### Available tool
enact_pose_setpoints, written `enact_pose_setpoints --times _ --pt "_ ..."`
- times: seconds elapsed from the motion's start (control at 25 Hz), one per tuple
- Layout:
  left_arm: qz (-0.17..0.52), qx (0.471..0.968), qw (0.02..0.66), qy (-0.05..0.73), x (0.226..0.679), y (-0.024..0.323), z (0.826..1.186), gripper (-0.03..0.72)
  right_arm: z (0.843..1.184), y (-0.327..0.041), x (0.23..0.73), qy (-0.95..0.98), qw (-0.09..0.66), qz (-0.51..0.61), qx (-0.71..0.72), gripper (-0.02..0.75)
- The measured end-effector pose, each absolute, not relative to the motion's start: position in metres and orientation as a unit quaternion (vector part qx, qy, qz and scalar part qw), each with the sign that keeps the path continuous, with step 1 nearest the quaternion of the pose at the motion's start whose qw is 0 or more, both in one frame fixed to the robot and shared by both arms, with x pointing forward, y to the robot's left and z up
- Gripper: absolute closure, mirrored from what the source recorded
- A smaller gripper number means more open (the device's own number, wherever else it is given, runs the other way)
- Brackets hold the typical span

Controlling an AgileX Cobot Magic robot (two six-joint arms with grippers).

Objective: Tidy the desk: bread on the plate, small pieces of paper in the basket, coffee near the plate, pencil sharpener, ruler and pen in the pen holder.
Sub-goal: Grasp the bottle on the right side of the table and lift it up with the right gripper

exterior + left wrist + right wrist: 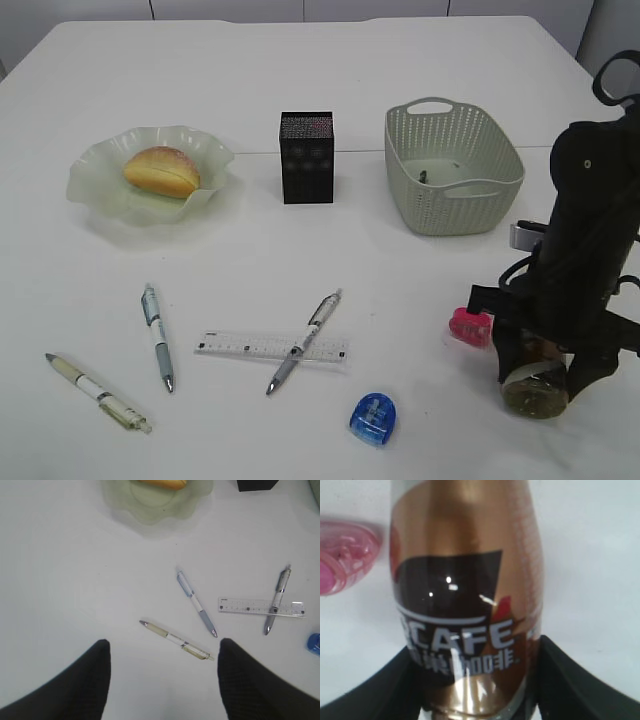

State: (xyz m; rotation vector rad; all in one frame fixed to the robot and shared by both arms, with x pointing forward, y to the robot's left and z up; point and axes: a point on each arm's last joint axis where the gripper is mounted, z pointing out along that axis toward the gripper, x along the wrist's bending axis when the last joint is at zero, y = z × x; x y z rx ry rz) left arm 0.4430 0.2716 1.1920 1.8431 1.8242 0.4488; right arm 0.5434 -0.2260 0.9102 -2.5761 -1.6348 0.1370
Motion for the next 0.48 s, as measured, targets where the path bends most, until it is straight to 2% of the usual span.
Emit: enact_pose_setpoints --times 0.2,0.48 --pt "0.165 0.678 0.252 0.671 0.4430 0.2716 1.1920 0.202 0.9105 -0.2277 0.5440 -0.541 0.035 0.048 -0.839 0.329" --pt "0.165 0.678 0.252 0.671 0.4430 0.2716 1.1920 0.202 0.9109 -0.2280 0.5445 -0.543 0.033 0.048 -0.838 0.332"
